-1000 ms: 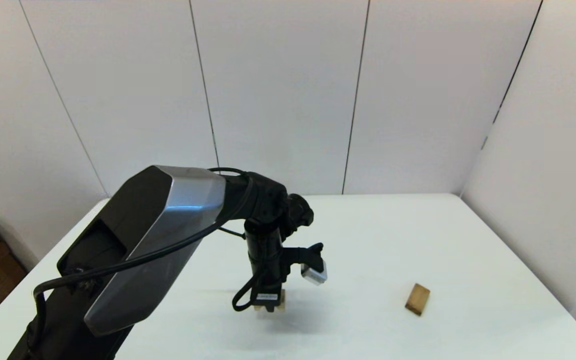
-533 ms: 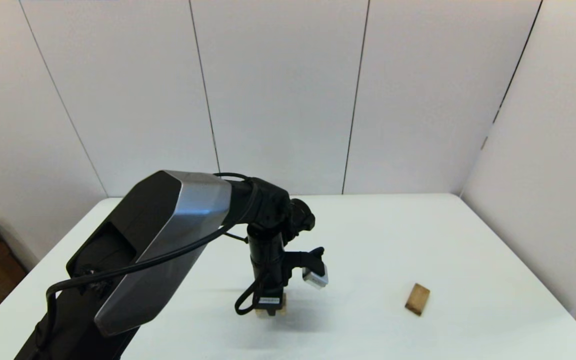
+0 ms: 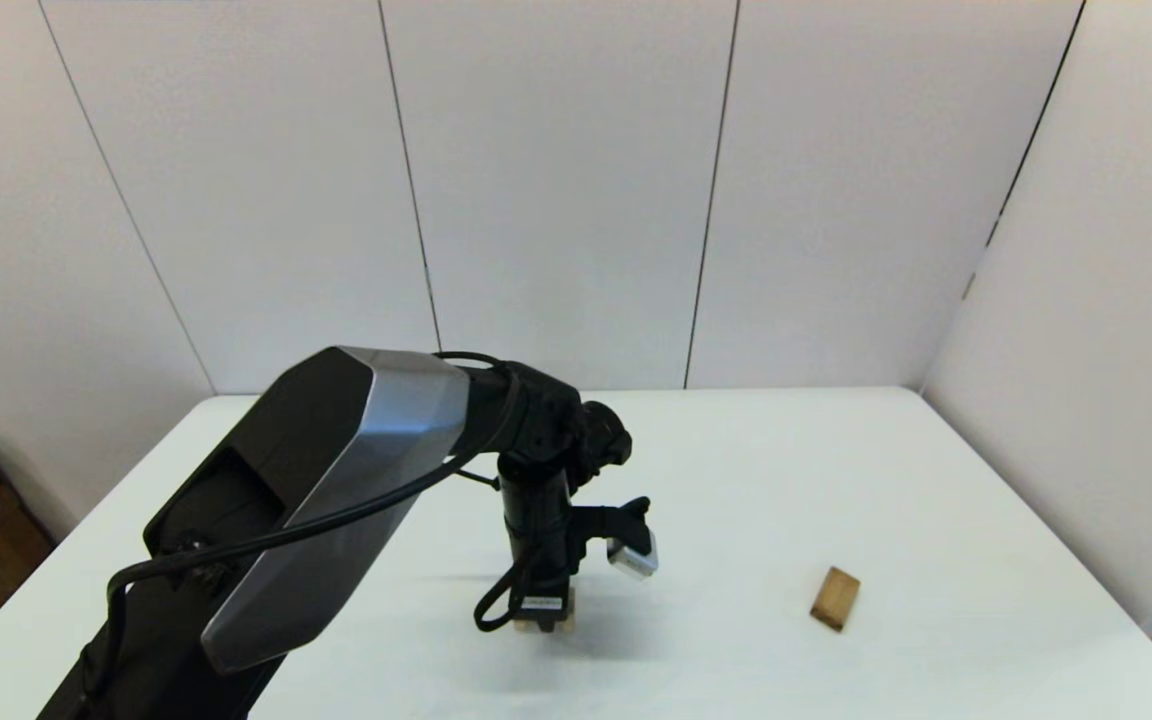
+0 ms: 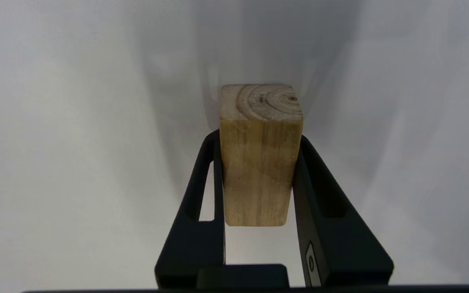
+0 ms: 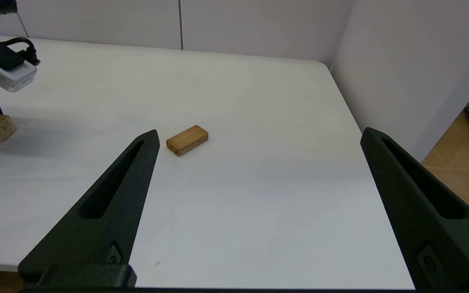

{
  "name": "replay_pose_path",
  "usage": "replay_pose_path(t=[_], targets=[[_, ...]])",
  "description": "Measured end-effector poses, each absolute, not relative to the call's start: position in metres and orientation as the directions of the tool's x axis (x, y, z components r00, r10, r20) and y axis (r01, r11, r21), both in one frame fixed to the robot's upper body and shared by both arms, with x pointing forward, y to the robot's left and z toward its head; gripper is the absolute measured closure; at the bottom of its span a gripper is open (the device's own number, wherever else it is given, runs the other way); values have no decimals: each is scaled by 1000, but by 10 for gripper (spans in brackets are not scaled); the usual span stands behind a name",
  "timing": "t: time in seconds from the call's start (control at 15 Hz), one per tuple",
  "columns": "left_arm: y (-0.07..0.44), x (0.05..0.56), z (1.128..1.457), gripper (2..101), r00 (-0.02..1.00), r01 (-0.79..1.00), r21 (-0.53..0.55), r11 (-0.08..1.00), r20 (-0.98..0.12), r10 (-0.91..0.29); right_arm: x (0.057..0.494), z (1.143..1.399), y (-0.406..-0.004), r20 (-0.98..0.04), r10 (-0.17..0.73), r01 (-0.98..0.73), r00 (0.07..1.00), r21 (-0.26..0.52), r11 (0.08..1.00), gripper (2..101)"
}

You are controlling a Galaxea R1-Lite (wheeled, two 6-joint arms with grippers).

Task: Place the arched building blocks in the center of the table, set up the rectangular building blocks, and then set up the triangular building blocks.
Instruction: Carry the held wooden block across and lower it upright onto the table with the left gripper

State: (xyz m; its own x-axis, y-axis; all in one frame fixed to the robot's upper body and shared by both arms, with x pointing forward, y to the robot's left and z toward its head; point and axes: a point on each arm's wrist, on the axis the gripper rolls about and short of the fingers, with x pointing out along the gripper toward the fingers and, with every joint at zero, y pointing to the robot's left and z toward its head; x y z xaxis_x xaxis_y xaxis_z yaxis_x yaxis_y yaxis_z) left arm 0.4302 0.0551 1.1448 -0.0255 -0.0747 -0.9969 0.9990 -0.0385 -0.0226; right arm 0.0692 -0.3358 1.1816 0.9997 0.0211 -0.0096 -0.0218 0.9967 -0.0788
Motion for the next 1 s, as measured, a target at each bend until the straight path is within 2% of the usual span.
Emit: replay_pose_path(t=[1.0], targets=[[54, 430, 1151, 748, -11, 999, -7, -39, -996, -90, 69, 1182, -336, -9, 21, -21, 1000, -78, 997, 43]])
